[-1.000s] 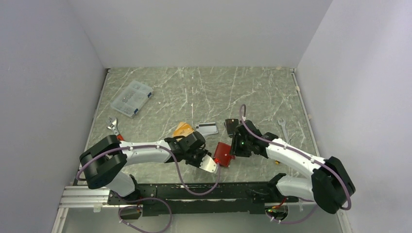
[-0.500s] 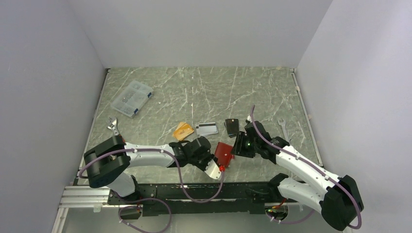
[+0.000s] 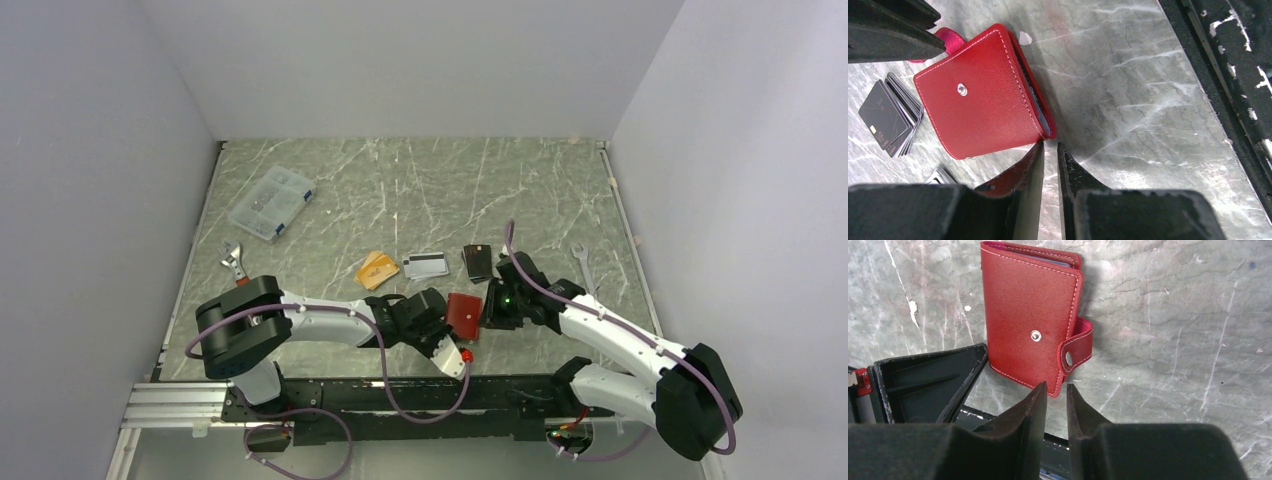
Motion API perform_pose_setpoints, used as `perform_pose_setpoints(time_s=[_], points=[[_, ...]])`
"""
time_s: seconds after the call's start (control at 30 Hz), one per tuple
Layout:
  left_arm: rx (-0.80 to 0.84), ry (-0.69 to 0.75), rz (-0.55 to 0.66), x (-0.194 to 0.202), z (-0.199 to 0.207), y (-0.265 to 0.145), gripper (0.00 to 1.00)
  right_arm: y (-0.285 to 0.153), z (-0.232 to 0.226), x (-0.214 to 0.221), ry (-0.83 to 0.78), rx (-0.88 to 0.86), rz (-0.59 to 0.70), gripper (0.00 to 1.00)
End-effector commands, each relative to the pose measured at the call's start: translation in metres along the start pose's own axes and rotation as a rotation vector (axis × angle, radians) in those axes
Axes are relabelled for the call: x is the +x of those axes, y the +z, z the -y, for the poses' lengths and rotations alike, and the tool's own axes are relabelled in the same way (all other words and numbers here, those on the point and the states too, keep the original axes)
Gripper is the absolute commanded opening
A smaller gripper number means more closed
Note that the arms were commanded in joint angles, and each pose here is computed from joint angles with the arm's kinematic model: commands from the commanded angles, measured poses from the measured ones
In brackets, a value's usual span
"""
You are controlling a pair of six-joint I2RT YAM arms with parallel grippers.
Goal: Put the credit cards into the card holder
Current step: Close the card holder at the center of the board.
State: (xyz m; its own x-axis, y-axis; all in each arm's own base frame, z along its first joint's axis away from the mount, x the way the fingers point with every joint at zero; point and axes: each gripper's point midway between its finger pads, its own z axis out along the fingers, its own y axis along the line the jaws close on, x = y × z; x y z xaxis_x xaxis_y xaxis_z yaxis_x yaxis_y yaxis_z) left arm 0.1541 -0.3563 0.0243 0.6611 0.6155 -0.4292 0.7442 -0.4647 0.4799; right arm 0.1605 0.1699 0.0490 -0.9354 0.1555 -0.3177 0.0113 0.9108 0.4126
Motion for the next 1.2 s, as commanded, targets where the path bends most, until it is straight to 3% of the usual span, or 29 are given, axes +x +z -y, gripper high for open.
perform_pose_setpoints(time_s=[0.0, 0.13, 0.27, 0.4, 0.87, 1.1, 1.17], points=[[-0.006, -0.012, 0.023, -0.011, -0.004, 0.001, 0.21, -0.005, -0.003, -0.012, -0.018, 0.017, 0.037, 0.22], [0.002, -0.020, 0.018, -0.010, -0.002, -0.001, 0.20, -0.007, -0.003, -0.016, -0.031, 0.028, 0.045, 0.23], [0.000, -0.013, 0.014, -0.009, -0.001, -0.003, 0.20, -0.014, -0.004, -0.024, -0.069, 0.049, 0.054, 0.41], [-0.021, -0.003, 0.009, -0.007, -0.004, -0.004, 0.20, -0.016, -0.008, -0.032, -0.108, 0.064, 0.050, 0.42], [-0.041, 0.020, -0.011, 0.000, -0.002, -0.005, 0.20, -0.001, -0.002, -0.018, -0.134, 0.081, -0.037, 0.26], [-0.050, 0.025, -0.007, -0.002, -0.005, -0.007, 0.20, -0.001, -0.003, -0.021, -0.117, 0.077, -0.017, 0.01], [-0.051, 0.025, -0.007, -0.001, -0.005, -0.008, 0.20, 0.000, -0.003, -0.022, -0.116, 0.075, -0.011, 0.00]])
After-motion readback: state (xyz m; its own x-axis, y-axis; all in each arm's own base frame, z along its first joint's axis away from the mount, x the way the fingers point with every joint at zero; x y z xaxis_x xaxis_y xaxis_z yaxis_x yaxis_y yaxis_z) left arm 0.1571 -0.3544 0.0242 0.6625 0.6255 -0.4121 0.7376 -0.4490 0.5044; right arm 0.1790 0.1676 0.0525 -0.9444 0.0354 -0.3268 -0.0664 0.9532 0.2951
